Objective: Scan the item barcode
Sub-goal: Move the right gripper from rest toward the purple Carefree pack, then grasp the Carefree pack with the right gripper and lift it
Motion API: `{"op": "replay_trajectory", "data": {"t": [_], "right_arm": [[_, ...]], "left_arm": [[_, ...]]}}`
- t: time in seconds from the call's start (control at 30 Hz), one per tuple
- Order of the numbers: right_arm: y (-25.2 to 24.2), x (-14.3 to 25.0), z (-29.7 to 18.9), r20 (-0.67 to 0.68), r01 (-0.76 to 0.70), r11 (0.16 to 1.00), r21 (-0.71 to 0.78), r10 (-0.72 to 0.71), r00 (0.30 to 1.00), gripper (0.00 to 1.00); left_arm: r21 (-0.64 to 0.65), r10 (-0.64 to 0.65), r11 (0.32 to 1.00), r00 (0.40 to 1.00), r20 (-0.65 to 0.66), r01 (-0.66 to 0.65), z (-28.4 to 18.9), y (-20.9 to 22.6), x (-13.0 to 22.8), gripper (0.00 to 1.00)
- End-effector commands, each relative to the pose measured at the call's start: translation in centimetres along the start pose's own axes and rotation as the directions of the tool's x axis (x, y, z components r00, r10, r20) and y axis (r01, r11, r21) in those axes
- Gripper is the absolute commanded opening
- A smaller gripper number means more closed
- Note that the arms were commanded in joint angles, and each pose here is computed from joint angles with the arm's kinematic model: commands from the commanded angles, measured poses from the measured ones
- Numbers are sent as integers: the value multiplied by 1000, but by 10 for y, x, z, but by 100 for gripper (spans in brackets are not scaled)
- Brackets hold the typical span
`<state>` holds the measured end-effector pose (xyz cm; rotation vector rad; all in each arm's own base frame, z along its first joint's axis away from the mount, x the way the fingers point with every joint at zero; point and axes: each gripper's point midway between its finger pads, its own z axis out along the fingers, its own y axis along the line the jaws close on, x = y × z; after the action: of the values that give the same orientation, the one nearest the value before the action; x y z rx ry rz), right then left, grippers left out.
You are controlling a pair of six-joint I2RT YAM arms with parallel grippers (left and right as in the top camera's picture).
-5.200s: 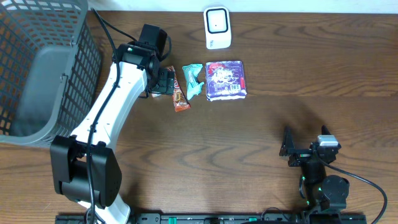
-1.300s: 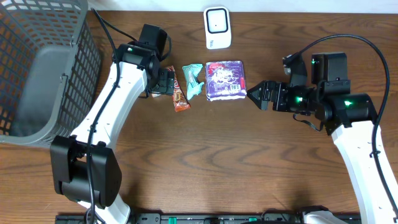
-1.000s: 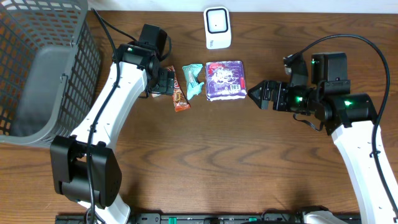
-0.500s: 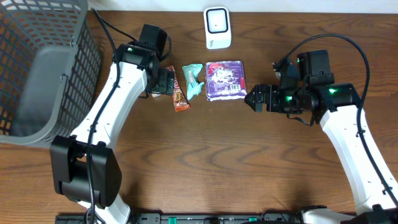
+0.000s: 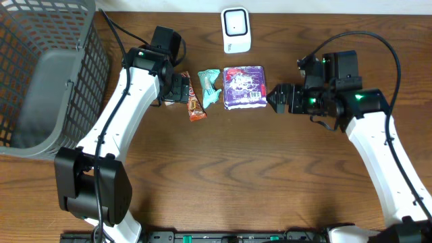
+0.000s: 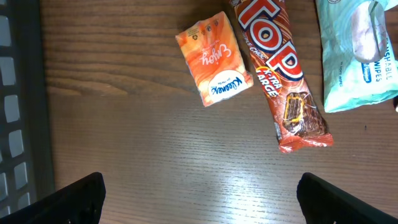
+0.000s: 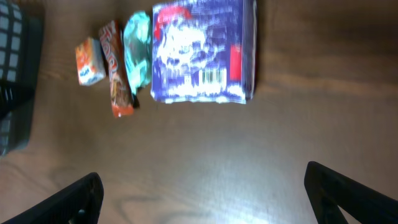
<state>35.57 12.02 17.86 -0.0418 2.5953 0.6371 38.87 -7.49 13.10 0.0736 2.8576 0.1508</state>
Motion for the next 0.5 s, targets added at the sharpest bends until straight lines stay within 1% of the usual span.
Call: {"op": "replay_trajectory", "data": {"t": [0.0, 0.13, 0.23, 0.37, 0.47], "right_arm": [[-2, -12, 11, 24, 16, 1000, 6, -16, 1000, 99], [-1, -30, 32, 64, 36, 999, -30, -34, 997, 99], [-1, -37, 50, 69, 41, 997, -70, -36, 997, 99], [-14, -41, 88, 54, -27, 996, -80, 31, 998, 99], [-15, -45, 110, 59, -16, 992, -127, 23, 998, 99]], "left_arm": [[-2, 5, 1000, 1000, -8, -5, 2, 1, 1, 98], [-2, 5, 1000, 1000, -8, -5, 2, 1, 1, 98], [-2, 5, 1000, 1000, -8, -5, 2, 1, 1, 98], [-2, 5, 1000, 1000, -8, -5, 2, 1, 1, 98], [-2, 5, 1000, 1000, -8, -5, 2, 1, 1, 98]]}}
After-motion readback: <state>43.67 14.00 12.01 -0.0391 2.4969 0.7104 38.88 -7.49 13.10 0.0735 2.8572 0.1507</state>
